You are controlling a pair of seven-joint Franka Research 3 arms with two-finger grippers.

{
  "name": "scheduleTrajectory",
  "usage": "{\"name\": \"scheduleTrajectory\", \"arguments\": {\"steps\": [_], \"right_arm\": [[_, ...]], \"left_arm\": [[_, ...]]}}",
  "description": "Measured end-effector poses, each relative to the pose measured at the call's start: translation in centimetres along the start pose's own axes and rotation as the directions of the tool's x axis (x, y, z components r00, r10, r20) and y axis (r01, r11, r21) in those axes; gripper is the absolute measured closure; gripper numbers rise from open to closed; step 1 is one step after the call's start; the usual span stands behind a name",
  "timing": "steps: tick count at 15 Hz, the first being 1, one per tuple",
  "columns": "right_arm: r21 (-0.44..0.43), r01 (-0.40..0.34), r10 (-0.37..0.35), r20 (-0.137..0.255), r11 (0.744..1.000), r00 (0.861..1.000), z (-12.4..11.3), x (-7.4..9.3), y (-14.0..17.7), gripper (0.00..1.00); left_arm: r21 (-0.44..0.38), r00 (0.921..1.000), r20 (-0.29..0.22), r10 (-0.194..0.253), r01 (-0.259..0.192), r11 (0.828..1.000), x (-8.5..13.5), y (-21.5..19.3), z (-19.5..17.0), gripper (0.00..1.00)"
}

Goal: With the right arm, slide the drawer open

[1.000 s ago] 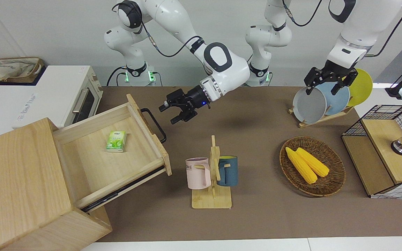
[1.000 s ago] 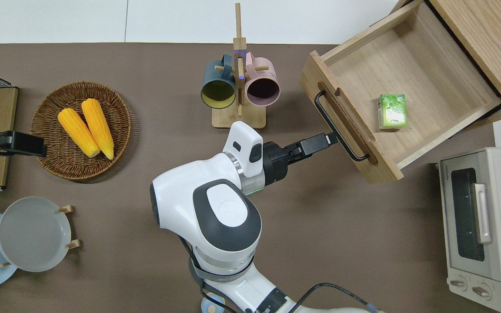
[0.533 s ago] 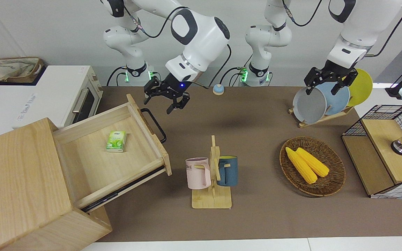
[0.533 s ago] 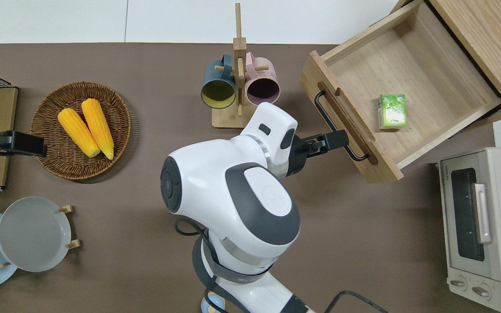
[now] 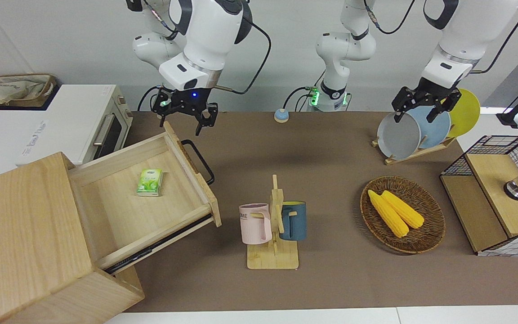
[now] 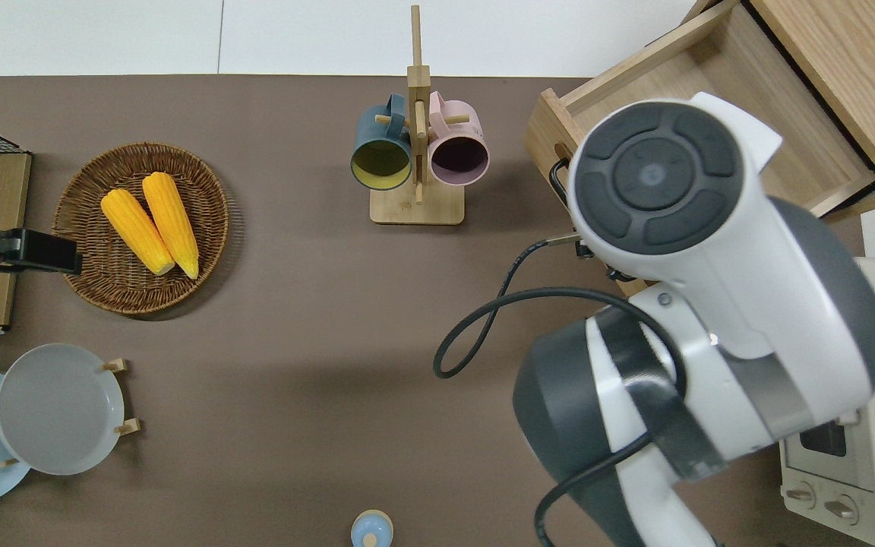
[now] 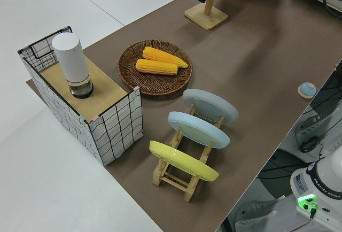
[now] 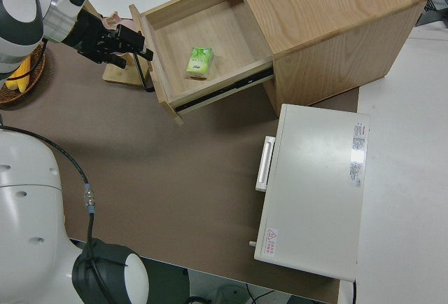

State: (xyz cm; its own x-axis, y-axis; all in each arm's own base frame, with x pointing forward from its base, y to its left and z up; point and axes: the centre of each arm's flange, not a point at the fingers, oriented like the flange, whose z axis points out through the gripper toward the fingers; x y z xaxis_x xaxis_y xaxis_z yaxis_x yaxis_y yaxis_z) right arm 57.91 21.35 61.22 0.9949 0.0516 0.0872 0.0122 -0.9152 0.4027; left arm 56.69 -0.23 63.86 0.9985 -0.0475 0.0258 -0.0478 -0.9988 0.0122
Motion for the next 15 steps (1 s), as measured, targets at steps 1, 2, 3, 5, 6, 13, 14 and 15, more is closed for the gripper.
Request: {"name": "scheduleTrajectory", "arguments": {"steps": [1, 2, 3, 5, 6, 13, 14, 15], "right_arm": [[0.023, -0.014, 0.014, 0.012, 1.0, 1.0, 0.2, 0.1, 0.9, 0.01], [0.047, -0.031, 0.03, 0.025, 0.998, 0.999, 0.4, 0.3, 1.9, 0.01], [0.065, -0.039, 0.036, 0.037, 0.997, 0.999, 0.7, 0.4, 2.7, 0.01], [0.112, -0.045, 0.039, 0.062, 0.993, 0.997, 1.4, 0.7, 4.7, 0.01], [0.133, -0.049, 0.04, 0.073, 0.99, 0.997, 1.7, 0.9, 5.7, 0.01], [0.299, -0.083, 0.049, 0.119, 0.951, 0.992, 4.5, 1.6, 14.3, 0.01], [0.317, -0.085, 0.048, 0.124, 0.945, 0.991, 5.0, 1.7, 15.5, 0.01], [0.332, -0.085, 0.045, 0.127, 0.94, 0.991, 5.5, 1.6, 16.6, 0.01]], "left_arm": [[0.0, 1.0, 0.0, 0.0, 0.0, 1.0, 0.0, 0.0, 0.0, 0.0], [0.0, 1.0, 0.0, 0.0, 0.0, 1.0, 0.0, 0.0, 0.0, 0.0], [0.0, 1.0, 0.0, 0.0, 0.0, 1.0, 0.0, 0.0, 0.0, 0.01], [0.0, 1.0, 0.0, 0.0, 0.0, 1.0, 0.0, 0.0, 0.0, 0.0], [0.0, 1.0, 0.0, 0.0, 0.0, 1.0, 0.0, 0.0, 0.0, 0.0], [0.0, 1.0, 0.0, 0.0, 0.0, 1.0, 0.0, 0.0, 0.0, 0.01], [0.0, 1.0, 0.0, 0.0, 0.0, 1.0, 0.0, 0.0, 0.0, 0.0], [0.0, 1.0, 0.0, 0.0, 0.0, 1.0, 0.0, 0.0, 0.0, 0.0]]}}
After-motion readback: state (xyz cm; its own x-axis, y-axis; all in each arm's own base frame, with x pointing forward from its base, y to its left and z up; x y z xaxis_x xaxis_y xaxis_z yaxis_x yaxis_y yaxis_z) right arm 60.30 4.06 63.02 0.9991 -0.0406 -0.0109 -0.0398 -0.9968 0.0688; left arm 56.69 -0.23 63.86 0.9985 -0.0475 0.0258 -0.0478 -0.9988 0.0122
